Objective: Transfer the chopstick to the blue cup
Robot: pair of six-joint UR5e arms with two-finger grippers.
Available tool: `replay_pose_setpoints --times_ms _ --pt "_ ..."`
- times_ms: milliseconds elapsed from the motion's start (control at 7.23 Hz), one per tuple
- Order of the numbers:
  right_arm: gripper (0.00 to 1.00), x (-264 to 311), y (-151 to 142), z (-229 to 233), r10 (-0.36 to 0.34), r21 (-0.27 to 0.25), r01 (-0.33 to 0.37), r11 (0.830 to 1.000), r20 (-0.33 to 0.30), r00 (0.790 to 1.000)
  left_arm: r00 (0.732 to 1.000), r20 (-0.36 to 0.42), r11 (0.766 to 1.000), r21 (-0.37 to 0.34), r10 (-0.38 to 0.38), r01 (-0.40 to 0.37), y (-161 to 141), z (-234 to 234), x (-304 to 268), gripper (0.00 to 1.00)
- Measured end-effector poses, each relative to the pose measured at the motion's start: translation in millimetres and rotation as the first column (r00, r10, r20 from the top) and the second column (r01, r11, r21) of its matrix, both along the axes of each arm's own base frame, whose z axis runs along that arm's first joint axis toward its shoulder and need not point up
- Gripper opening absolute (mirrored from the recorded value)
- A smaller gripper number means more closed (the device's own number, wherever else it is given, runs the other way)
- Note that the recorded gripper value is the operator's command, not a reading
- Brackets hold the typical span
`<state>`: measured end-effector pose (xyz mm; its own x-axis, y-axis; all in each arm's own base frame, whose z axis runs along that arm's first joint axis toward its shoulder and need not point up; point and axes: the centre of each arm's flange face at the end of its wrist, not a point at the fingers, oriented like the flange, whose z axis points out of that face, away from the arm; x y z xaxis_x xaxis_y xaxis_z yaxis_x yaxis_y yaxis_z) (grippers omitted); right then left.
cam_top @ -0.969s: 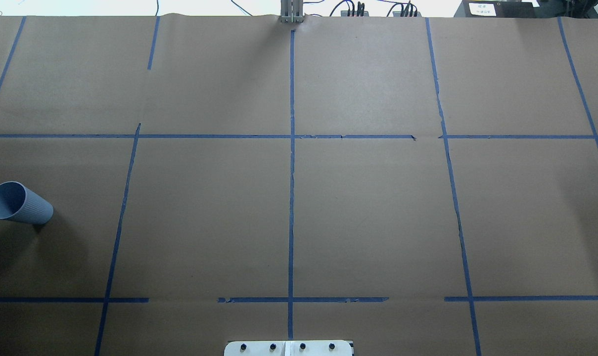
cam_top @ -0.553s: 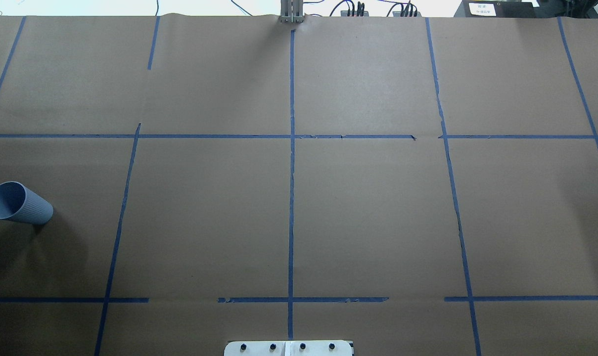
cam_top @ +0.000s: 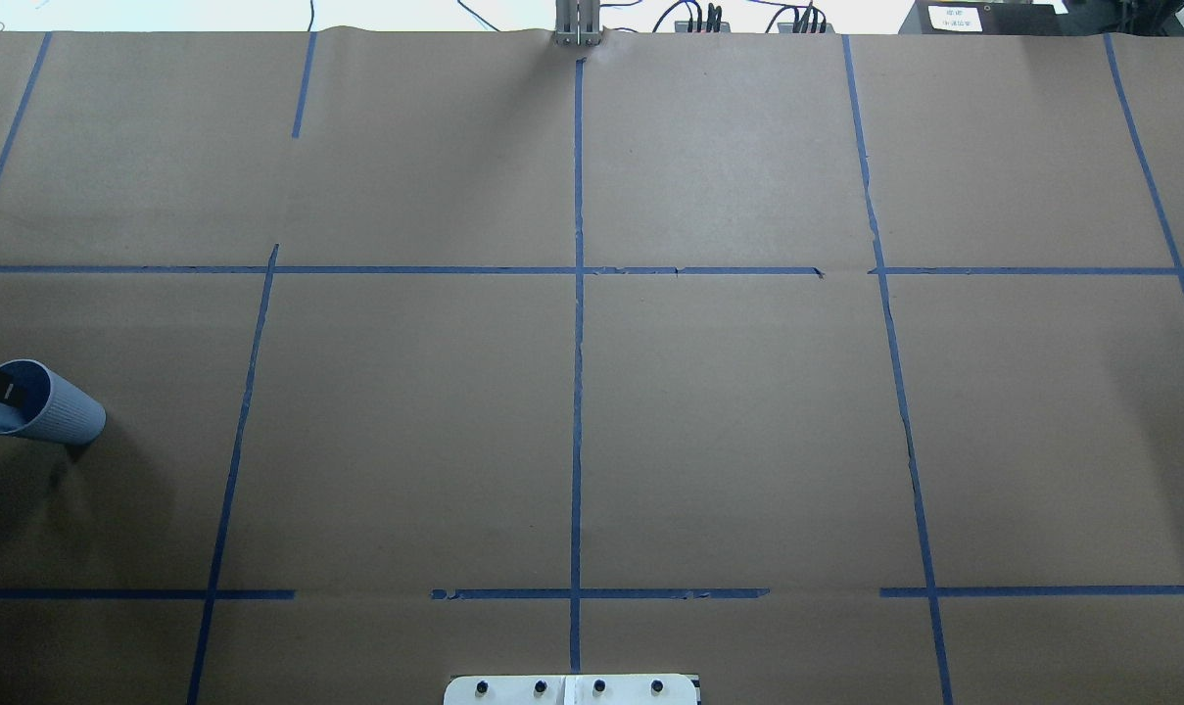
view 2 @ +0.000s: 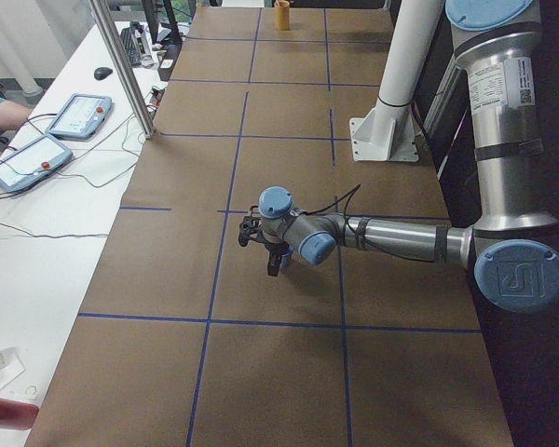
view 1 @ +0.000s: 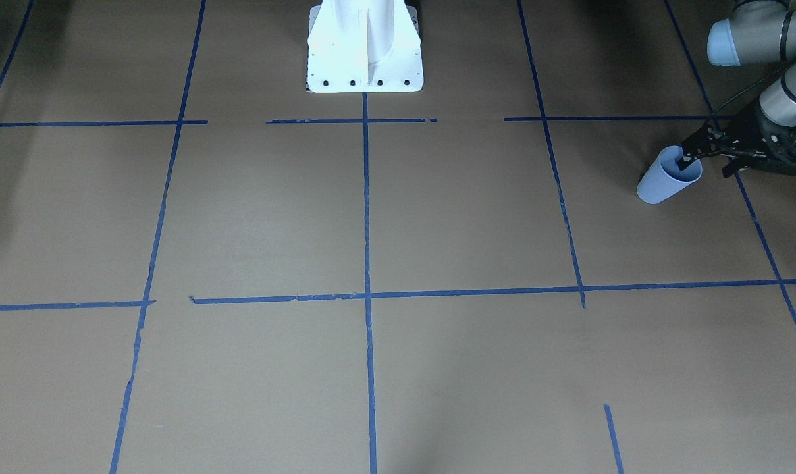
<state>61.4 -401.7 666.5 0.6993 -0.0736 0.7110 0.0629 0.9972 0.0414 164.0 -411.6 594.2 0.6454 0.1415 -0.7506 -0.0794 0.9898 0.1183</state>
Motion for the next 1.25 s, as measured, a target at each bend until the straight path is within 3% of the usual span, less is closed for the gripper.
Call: replay_pose_setpoints --times_ms 138,277,969,1245 --pt "1.0 0 0 0 0.0 -0.001 0.0 1.0 0.0 1.0 1.0 0.011 1.0 -0.003 -0.001 0.001 0 1 6 0.2" --pt "1.0 0 1 1 0.0 -0.002 0.0 1.0 0.0 1.0 1.0 0.018 1.0 -0.006 0.0 0.0 0 3 10 0.07" --pt "1.0 0 1 1 -0.001 -0.003 0.001 1.0 0.001 1.0 1.0 0.012 1.0 0.001 0.0 0.0 -9 -6 18 0.0" --pt "1.0 0 1 1 -0.001 -0.003 0.001 1.0 0.001 1.0 1.0 -0.001 1.0 0.0 0.006 -0.006 -34 -62 35 0.0"
